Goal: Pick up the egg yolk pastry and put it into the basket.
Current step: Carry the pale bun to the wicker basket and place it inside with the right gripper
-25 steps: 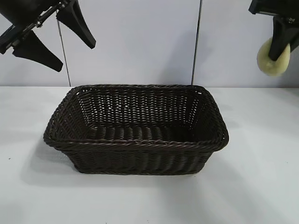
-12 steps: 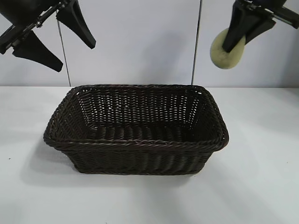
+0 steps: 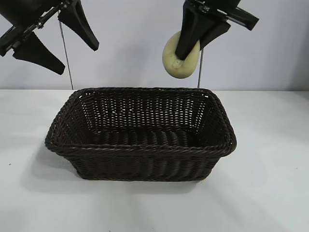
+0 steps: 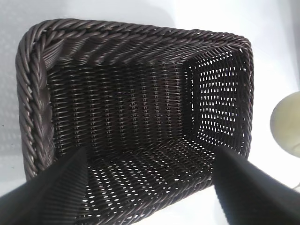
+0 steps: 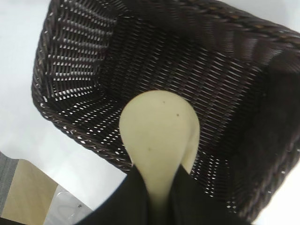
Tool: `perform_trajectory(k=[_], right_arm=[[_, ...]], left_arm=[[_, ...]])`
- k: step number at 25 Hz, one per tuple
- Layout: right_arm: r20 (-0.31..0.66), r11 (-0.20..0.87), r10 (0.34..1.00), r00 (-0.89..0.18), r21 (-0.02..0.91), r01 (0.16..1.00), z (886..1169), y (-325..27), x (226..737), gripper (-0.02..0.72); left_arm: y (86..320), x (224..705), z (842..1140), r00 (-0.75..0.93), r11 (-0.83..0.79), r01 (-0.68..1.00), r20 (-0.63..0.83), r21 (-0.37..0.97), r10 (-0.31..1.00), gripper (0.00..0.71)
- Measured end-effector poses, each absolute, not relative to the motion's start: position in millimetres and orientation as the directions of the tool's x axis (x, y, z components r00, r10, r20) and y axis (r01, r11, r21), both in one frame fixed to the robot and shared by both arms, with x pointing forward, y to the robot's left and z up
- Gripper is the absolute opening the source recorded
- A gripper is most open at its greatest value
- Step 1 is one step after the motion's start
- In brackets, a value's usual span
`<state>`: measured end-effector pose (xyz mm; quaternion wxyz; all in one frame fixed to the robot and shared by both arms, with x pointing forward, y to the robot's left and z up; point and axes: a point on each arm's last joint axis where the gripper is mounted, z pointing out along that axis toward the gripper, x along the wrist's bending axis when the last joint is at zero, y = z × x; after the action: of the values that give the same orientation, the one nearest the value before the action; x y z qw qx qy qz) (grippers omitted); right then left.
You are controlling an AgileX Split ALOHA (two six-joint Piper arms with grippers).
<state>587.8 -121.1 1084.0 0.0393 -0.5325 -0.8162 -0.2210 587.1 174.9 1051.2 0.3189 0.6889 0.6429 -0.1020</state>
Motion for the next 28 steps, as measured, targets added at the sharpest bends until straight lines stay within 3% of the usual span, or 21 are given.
perform_trajectory(k=[14, 22, 25, 28], right_arm=[[0.334, 0.288, 0.872, -0.359, 0.243, 0.926, 1017.4, -104.5, 618.7, 0.044], [0.340, 0.284, 0.874, -0.348, 0.223, 0.932, 1006.7, -102.7, 621.9, 0.070], [0.340, 0.285, 0.874, -0.348, 0.223, 0.932, 1006.7, -102.7, 621.9, 0.154], [0.340, 0.285, 0.874, -0.348, 0.223, 0.932, 1006.7, -102.7, 621.9, 0.337]], left_arm=[[174.9, 587.1, 1051.2, 0.153, 0.030, 0.951, -0.551, 0.308, 0.821, 0.540], [174.9, 587.1, 1051.2, 0.153, 0.030, 0.951, -0.551, 0.308, 0.821, 0.540], [174.9, 587.1, 1051.2, 0.153, 0.030, 0.951, -0.551, 0.308, 0.821, 0.540], [174.9, 587.1, 1051.2, 0.153, 0.030, 0.951, -0.551, 0.308, 0.821, 0.540]])
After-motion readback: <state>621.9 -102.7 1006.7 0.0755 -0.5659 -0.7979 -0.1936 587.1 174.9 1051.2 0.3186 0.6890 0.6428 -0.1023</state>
